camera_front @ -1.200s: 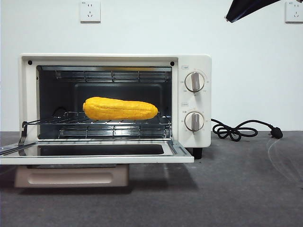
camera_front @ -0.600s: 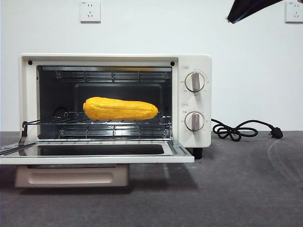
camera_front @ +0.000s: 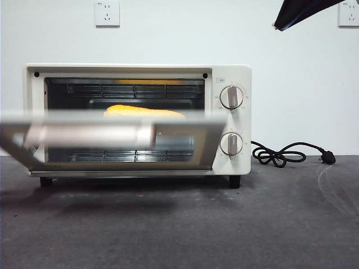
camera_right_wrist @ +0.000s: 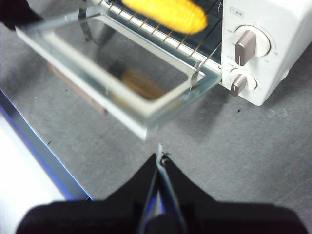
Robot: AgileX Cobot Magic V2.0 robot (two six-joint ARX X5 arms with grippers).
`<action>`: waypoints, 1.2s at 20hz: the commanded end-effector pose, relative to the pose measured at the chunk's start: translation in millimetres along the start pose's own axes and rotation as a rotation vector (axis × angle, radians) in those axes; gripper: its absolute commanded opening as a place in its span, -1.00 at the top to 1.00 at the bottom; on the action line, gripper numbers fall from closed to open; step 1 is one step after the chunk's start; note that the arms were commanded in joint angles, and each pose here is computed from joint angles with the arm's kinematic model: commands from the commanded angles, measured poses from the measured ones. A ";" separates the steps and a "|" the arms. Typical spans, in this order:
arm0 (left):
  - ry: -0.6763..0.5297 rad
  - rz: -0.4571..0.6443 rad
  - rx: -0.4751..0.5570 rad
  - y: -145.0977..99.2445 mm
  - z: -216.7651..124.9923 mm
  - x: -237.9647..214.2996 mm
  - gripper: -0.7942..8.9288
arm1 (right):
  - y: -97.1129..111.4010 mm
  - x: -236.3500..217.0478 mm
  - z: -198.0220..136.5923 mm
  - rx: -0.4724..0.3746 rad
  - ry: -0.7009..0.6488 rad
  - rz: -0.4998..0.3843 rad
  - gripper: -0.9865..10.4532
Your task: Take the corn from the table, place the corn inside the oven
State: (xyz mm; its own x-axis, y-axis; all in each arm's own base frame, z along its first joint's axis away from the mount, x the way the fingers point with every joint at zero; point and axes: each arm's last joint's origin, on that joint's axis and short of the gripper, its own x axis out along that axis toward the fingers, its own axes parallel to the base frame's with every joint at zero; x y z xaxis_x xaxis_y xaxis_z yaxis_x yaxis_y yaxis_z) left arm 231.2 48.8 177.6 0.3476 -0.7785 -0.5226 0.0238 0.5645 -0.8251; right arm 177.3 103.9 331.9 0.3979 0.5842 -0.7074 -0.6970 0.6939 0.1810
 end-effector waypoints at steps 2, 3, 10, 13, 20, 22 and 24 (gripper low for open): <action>-0.118 -0.217 0.098 -29.0 16.0 -28.4 0.85 | 0.0 0.1 1.0 -0.004 -0.002 0.003 0.84; -0.141 -0.241 0.129 -38.4 19.9 -36.0 0.85 | -0.1 0.1 1.0 -0.005 -0.002 0.002 0.84; -0.225 -0.200 0.357 -112.4 5.1 -66.1 0.85 | -0.1 0.1 1.3 -0.005 -0.005 0.002 0.84; -0.234 -0.143 0.407 -130.9 -11.8 -68.3 0.85 | -0.1 0.1 1.3 -0.006 -0.005 0.003 0.84; -0.222 -0.026 0.519 -163.9 -53.9 -67.7 0.85 | 2.7 -0.1 2.6 -0.010 -0.025 0.101 0.84; -0.220 0.021 0.536 -168.9 -63.8 -67.2 0.85 | 3.8 -0.2 3.6 -0.015 -0.039 0.141 0.84; -0.224 0.077 0.555 -172.8 -73.4 -67.5 0.85 | 4.6 -0.4 5.4 -0.022 -0.058 0.172 0.84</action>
State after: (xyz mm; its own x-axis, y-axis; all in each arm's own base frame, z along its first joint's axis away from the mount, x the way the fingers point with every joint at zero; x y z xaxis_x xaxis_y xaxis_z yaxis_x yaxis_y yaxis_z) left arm 137.3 -15.0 339.2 0.5430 -0.7059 -0.4547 0.4642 0.7036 -0.5380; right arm 176.2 108.2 335.5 0.3089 0.7057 -0.6376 -0.7614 0.5852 0.2787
